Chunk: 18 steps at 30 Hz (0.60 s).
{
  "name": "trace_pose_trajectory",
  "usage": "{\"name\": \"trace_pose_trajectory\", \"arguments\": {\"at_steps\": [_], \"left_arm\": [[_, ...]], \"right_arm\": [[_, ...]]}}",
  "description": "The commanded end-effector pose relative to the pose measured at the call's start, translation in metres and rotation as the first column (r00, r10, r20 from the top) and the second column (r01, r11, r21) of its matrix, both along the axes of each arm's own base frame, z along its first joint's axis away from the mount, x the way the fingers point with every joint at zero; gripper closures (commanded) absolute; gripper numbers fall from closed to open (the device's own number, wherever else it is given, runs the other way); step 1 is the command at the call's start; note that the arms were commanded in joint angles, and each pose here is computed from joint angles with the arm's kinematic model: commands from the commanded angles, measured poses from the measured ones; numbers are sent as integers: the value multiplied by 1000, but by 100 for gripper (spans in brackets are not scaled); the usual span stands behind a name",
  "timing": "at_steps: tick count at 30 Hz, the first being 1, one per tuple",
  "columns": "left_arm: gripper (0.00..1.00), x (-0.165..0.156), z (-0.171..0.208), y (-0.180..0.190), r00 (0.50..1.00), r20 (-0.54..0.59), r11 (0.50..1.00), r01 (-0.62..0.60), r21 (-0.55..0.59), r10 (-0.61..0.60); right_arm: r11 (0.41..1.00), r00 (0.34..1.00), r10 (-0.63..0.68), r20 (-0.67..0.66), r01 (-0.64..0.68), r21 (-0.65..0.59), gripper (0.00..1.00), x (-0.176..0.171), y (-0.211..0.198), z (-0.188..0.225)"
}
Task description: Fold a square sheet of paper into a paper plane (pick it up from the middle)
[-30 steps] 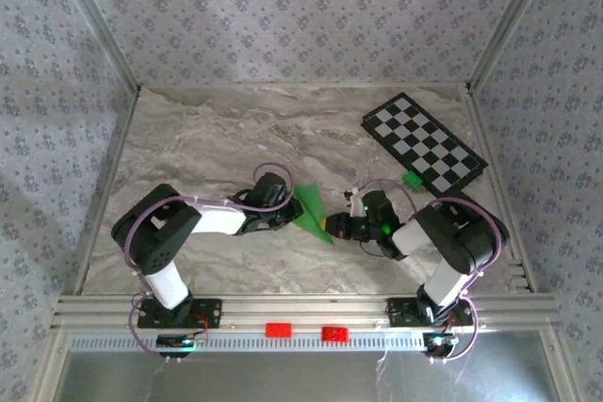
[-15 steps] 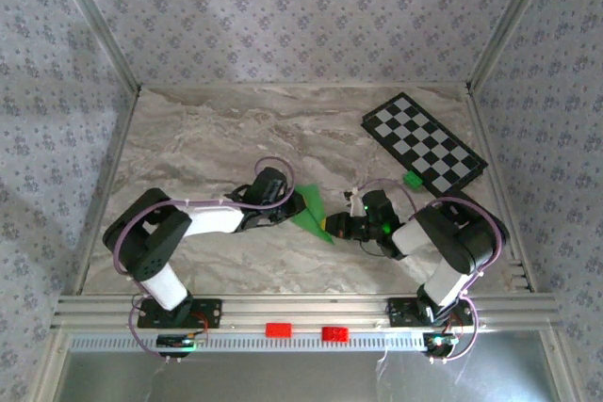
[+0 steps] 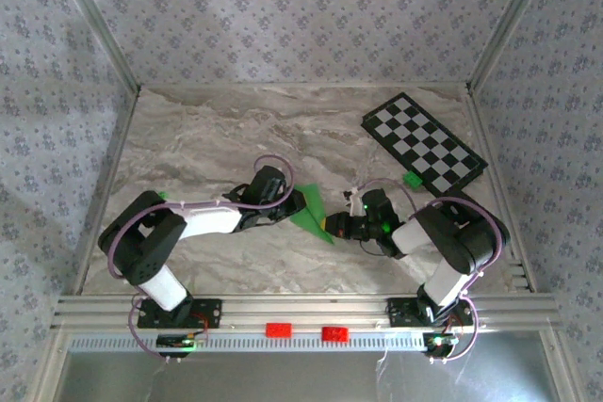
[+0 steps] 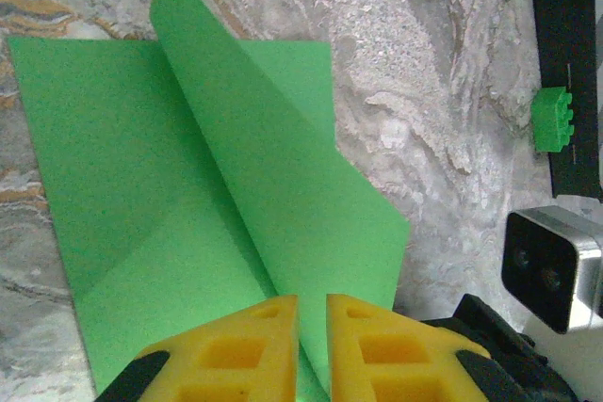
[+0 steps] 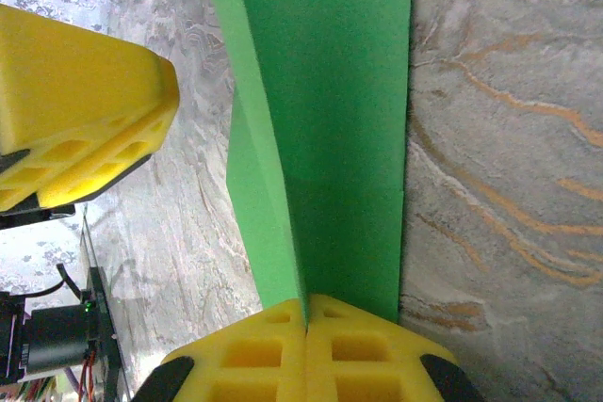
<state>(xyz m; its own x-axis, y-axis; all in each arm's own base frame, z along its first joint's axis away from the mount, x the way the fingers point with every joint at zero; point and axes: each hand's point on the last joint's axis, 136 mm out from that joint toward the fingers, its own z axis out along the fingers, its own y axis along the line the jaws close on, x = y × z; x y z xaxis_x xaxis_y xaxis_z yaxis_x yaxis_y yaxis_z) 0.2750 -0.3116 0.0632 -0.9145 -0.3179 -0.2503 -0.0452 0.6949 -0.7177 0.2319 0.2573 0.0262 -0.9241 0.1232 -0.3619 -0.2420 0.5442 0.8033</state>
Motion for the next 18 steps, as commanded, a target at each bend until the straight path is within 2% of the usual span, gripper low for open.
{"name": "trace_pose_trajectory", "arguments": {"at_steps": [1, 12, 18], "left_arm": [[86, 4, 17, -5, 998, 53, 1000, 17, -11, -16], [86, 1, 14, -6, 999, 45, 999, 18, -32, -16], [88, 0, 16, -14, 997, 51, 997, 57, -59, -54]], "right_arm": [[993, 993, -22, -112, 8, -116, 99, -16, -17, -35], [993, 992, -23, -123, 8, -120, 99, -17, -16, -37], [993, 991, -23, -130, 7, -118, 99, -18, -16, -37]]}}
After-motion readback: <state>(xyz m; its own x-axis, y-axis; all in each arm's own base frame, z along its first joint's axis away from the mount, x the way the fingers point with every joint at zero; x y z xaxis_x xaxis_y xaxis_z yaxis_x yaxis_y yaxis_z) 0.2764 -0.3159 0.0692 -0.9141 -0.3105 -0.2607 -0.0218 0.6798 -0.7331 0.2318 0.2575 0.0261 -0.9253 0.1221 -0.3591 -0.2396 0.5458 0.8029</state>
